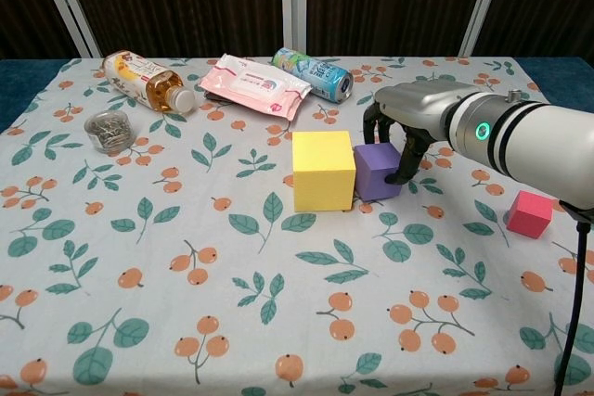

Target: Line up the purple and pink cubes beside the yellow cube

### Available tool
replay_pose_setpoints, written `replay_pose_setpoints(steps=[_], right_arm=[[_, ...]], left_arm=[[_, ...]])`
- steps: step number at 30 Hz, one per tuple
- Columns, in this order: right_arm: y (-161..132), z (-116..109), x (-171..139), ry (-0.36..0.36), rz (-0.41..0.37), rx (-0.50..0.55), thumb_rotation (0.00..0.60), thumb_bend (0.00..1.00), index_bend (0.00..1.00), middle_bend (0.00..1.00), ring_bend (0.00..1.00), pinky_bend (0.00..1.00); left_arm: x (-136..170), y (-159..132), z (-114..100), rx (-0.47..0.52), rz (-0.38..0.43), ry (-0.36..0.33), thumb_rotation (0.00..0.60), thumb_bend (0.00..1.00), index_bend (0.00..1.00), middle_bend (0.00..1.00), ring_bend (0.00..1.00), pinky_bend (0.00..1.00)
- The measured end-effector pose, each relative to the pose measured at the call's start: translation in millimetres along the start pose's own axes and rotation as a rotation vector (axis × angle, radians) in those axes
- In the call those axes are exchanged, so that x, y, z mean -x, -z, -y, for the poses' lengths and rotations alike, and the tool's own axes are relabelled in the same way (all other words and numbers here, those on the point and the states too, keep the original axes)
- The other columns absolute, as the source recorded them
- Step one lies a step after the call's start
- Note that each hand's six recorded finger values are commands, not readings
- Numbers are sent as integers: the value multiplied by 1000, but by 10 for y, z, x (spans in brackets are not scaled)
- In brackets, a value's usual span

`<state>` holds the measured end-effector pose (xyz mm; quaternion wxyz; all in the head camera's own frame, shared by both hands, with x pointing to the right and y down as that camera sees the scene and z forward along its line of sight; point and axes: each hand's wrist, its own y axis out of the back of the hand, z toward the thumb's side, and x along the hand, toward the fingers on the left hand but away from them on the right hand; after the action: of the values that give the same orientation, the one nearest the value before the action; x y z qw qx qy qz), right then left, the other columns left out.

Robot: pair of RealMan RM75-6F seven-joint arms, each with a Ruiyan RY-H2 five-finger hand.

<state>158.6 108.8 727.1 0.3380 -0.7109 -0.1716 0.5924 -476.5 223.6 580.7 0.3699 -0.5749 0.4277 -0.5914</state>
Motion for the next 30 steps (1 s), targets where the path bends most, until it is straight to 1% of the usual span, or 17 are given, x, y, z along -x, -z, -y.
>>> replay_pose_setpoints(steps=[13, 20, 30], right_arm=[[-9, 7, -2, -6, -4, 5, 600, 77, 284, 370, 126, 0], [-27, -2, 14, 0, -3, 9, 600, 65, 270, 356, 119, 0], [-9, 10, 18, 3, 5, 9, 600, 26, 203, 292, 76, 0]], left_arm=[[4, 15, 11, 3, -2, 0, 600, 0, 221, 222, 117, 184], [-1, 15, 14, 4, 0, 0, 600, 0, 221, 222, 117, 184], [-8, 7, 16, 5, 4, -2, 600, 0, 221, 222, 117, 184]])
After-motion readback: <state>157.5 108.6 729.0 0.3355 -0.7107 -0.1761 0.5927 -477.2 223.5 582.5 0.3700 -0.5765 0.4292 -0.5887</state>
